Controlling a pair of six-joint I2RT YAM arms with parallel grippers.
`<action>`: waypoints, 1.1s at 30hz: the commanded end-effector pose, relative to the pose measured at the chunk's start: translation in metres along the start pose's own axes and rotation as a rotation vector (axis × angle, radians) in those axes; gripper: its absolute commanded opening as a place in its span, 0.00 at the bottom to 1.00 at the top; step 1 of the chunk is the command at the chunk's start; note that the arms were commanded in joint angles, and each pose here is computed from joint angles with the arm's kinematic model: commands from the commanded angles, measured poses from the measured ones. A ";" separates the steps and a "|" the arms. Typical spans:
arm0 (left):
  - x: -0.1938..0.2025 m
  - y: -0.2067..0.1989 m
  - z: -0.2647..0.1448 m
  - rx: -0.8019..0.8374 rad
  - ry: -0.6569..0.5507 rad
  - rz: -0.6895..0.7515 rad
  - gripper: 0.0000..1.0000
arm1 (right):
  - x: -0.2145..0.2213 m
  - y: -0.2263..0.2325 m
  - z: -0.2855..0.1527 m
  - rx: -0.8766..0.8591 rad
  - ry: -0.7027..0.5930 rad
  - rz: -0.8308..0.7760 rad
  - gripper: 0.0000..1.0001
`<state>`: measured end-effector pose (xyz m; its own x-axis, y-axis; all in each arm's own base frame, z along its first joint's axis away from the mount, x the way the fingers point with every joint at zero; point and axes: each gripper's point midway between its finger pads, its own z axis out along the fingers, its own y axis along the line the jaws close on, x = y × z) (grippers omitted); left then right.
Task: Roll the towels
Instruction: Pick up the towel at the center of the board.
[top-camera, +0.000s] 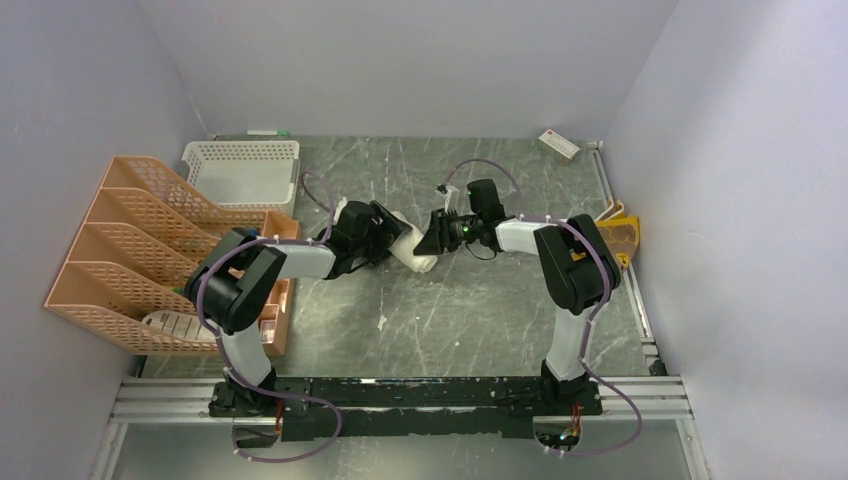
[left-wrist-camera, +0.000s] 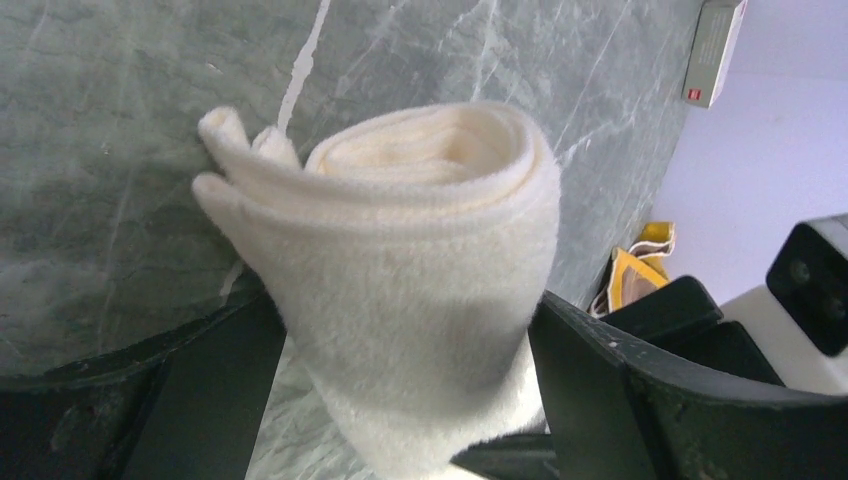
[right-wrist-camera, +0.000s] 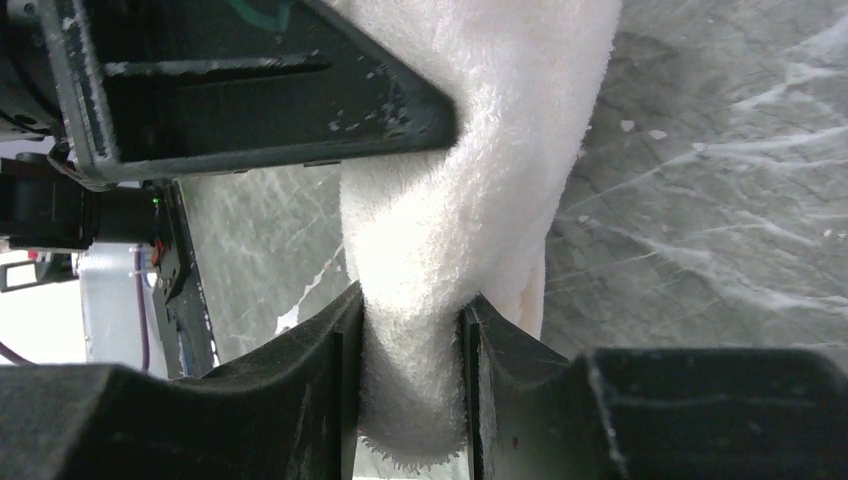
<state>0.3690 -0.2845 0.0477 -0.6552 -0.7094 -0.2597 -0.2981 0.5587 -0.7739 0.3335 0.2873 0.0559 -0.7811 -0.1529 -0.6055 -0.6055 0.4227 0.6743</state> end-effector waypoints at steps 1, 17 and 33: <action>-0.016 -0.009 0.005 0.013 -0.100 -0.046 1.00 | 0.001 0.024 -0.005 -0.052 0.023 -0.055 0.35; -0.012 -0.030 0.003 0.137 -0.077 0.018 0.73 | -0.002 0.052 -0.003 -0.161 0.027 -0.071 0.36; -0.113 -0.089 -0.026 0.007 -0.180 0.528 0.07 | -0.091 0.053 -0.064 0.100 -0.204 -0.197 1.00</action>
<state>0.4256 -0.2869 0.1150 -0.6380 -0.5513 -0.5377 -0.0364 0.7190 -0.6940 0.3284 0.2933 0.1167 -0.7080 -0.1609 -0.6876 -0.6882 0.3756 0.6207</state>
